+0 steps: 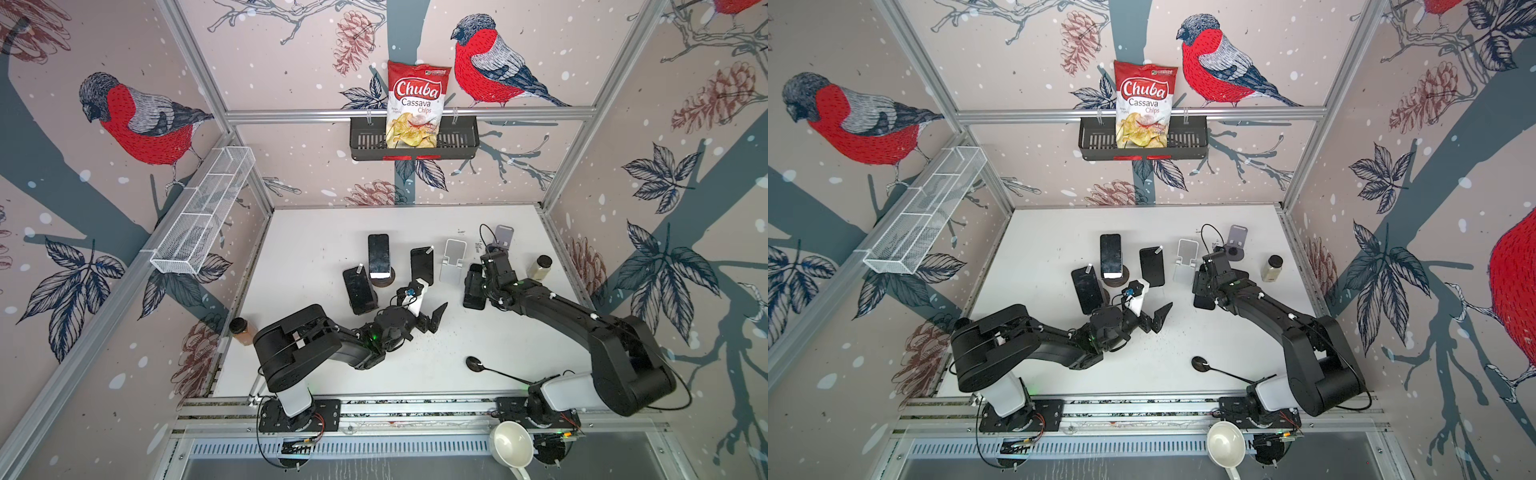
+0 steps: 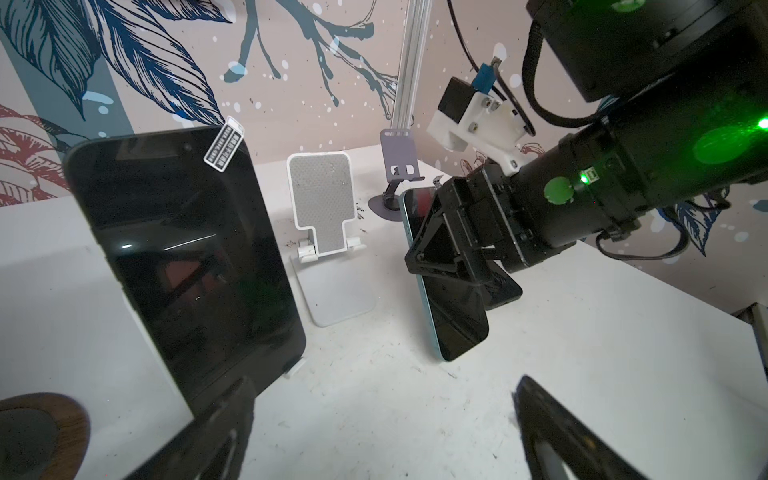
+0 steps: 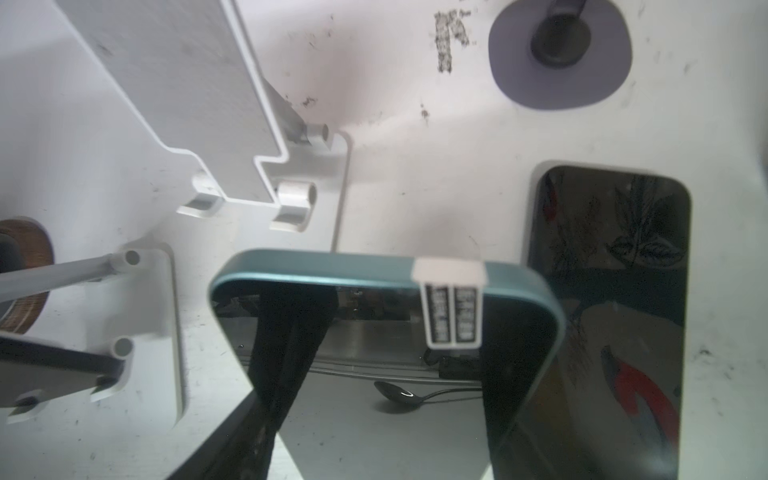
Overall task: Remove the phone from the phone stand
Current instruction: 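Close the right gripper on the teal-edged phone and lift it off the white stand, then lower the teal-edged phone flat beside the black phone and open the right gripper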
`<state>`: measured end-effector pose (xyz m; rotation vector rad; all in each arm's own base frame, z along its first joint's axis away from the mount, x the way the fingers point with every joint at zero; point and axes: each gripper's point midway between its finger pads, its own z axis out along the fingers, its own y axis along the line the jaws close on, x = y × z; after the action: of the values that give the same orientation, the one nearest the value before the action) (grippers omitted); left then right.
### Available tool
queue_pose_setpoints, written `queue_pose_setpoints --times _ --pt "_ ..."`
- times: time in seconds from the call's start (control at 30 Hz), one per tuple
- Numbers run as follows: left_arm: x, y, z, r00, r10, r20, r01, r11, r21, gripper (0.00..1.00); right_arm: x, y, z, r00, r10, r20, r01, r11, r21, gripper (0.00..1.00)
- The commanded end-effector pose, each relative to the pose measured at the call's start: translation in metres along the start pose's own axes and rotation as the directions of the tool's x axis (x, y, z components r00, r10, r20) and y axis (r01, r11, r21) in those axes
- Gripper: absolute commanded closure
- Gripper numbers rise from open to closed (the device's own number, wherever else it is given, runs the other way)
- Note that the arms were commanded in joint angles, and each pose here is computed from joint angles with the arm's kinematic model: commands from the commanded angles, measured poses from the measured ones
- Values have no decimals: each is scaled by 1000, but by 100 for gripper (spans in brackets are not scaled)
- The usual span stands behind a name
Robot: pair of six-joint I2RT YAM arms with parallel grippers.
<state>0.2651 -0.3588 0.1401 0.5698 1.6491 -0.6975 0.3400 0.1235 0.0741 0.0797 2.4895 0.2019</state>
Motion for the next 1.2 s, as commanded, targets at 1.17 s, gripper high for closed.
queue_pose_setpoints --times 1.17 --pt "-1 8 -7 996 81 -27 -83 994 -77 4 18 -25 54 976 91 -200 -69 991 117 29"
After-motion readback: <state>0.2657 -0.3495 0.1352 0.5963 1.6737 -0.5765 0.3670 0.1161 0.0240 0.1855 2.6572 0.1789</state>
